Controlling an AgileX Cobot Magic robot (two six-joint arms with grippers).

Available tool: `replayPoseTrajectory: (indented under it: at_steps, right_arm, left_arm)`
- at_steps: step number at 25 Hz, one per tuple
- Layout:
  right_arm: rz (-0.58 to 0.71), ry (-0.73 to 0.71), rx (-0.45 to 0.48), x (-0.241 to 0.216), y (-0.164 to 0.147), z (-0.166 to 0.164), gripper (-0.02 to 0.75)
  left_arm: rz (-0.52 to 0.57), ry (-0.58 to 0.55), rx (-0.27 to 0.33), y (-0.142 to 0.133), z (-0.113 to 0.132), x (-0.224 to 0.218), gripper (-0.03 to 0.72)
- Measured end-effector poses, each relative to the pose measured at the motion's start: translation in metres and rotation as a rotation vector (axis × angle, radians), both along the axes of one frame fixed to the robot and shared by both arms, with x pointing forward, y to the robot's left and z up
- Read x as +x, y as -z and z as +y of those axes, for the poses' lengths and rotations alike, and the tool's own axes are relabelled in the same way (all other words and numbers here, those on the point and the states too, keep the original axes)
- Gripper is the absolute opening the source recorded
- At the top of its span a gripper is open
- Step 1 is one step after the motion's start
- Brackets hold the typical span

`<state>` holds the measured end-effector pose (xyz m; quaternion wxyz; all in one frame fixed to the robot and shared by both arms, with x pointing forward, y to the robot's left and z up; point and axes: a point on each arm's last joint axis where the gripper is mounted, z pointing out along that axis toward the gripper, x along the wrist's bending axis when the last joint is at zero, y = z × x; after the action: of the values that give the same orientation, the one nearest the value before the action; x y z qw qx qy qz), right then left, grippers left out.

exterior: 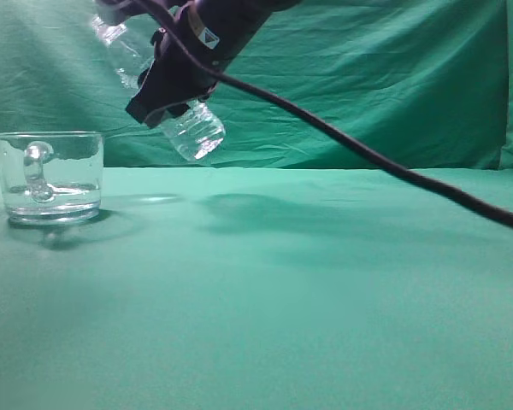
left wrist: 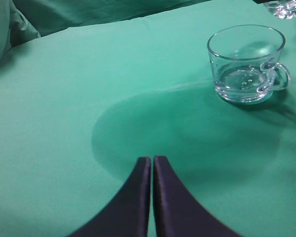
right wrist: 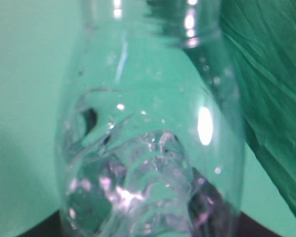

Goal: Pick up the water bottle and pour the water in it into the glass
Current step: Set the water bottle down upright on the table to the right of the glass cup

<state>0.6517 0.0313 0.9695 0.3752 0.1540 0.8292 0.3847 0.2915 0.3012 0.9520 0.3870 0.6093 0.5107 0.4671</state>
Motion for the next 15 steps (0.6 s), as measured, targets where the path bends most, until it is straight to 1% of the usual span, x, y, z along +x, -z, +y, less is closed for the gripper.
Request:
replayPoseTrajectory:
  at_steps: [4, 5, 7, 10, 13, 15]
  right_arm:
    - [0.091, 0.220, 0.196, 0.001, -0.026, -0.012, 0.289]
    - [0.102, 0.259, 0.240, 0.000, -0.035, -0.016, 0.289]
    - [0.121, 0.296, 0.296, -0.005, -0.049, -0.023, 0.289]
    - [0.163, 0.325, 0.327, -0.019, -0.056, -0.034, 0.289]
    - [0.191, 0.329, 0.317, -0.037, -0.059, -0.048, 0.289]
    - [0.208, 0.306, 0.322, -0.049, -0.064, -0.058, 0.289]
  left_arm:
    - [0.000, 0.000, 0.000, 0.000, 0.000, 0.000, 0.000]
    - [0.000, 0.000, 0.000, 0.000, 0.000, 0.000, 0.000]
    - [0.000, 0.000, 0.000, 0.000, 0.000, 0.000, 0.000]
    - [0.000, 0.000, 0.000, 0.000, 0.000, 0.000, 0.000]
    - [0.000, 0.000, 0.000, 0.000, 0.000, 0.000, 0.000]
    - [0.000, 0.000, 0.000, 0.000, 0.000, 0.000, 0.000]
